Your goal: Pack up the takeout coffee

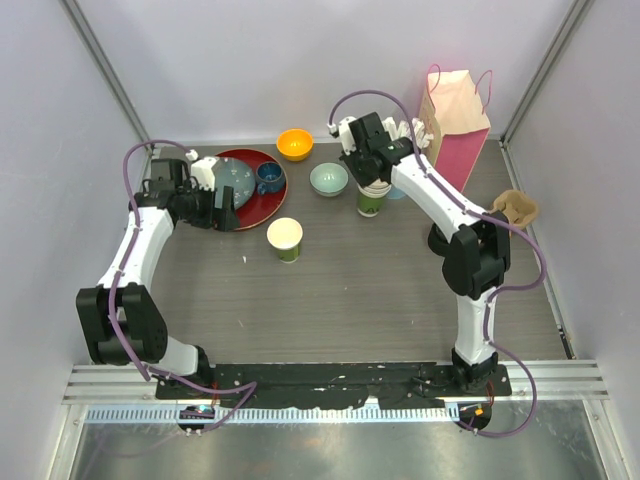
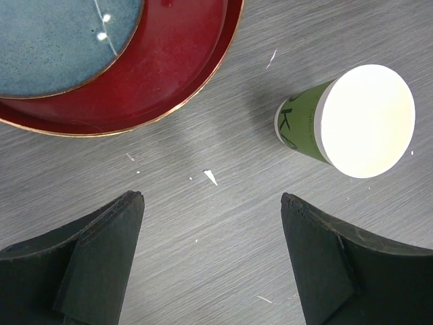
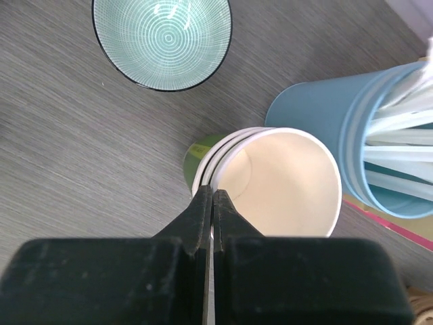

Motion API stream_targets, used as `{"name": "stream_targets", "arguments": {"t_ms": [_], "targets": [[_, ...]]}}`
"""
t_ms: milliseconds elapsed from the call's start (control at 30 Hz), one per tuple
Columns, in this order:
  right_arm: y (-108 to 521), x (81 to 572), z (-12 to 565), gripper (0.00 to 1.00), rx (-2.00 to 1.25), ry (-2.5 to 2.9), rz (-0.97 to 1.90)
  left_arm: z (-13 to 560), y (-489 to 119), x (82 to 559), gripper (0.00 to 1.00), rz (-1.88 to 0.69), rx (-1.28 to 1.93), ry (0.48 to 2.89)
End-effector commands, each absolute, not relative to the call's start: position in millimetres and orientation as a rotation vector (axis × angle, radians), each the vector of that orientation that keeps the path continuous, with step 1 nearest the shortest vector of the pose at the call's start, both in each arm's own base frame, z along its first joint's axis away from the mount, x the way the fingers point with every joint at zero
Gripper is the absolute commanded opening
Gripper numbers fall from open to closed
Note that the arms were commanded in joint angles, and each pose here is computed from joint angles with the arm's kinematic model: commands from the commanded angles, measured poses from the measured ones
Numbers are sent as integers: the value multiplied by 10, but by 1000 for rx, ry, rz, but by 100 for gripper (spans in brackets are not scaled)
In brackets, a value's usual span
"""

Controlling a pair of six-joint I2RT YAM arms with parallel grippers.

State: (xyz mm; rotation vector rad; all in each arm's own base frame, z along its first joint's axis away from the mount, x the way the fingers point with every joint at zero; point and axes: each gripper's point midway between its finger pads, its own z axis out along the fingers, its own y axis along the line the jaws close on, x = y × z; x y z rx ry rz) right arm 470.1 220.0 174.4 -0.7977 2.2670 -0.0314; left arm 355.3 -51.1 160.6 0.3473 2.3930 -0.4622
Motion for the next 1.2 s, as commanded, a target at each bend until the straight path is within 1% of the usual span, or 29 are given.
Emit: {"name": "stream_targets", "arguments": {"t_ms": [0,133,267,367,400,500,567,600,633,667,700,733,800,833,867,900,967,1000,1033,1167], "targets": [[2123,4726,2551,1,-709,2105,-47,1763,-539,3609,87,-477,370,2350],[2145,4701,2570,1,-725,2101,-33,1767,-548,3604,86,-479,372,2349],[2156,4668,2400,1,-730,2141,-15,1781,-545,3594,87,-479,374,2345],[2335,4591,2255,1,-757,2147,114,1790,-554,3594,86,-481,379,2341],[2461,4516,2215,1,-800,2146,208,1798,-558,3599,86,-483,377,2338],[2408,4514,2101,1,-787,2178,168,1889,-634,3654,86,-490,391,2320],[2388,4492,2083,1,-796,2173,161,2078,-733,3759,84,-501,402,2283],[2388,4483,2085,1,-800,2168,164,2146,-934,3769,82,-530,447,2267],[2400,4433,2024,1,-823,2175,183,2343,-1054,3852,81,-538,473,2214],[2412,4425,2081,1,-832,2146,193,2339,-1184,3914,80,-557,487,2216],[2410,4410,2074,1,-847,2133,193,2392,-1456,3898,78,-611,501,2214],[2438,4386,2064,1,-867,2118,214,2567,-1617,3973,77,-641,496,2173],[2452,4317,2053,1,-920,2071,234,2512,-2021,4001,74,-747,483,2207],[2447,4258,1972,1,-940,2073,251,2593,-2159,4077,72,-774,479,2183],[2469,4254,1997,1,-946,2050,260,2580,-2255,4120,70,-788,462,2190],[2462,4225,2061,1,-959,2024,261,2408,-2413,4187,66,-829,410,2245],[2474,4172,2048,1,-979,2006,281,2415,-2535,4305,60,-860,363,2255],[2472,4142,2101,1,-988,1987,286,2197,-2596,4386,57,-865,335,2308],[2468,4108,2066,1,-1011,1982,289,2242,-2652,4455,56,-886,301,2304],[2481,4067,2048,1,-1038,1970,304,2074,-2944,4499,52,-978,310,2338]]}}
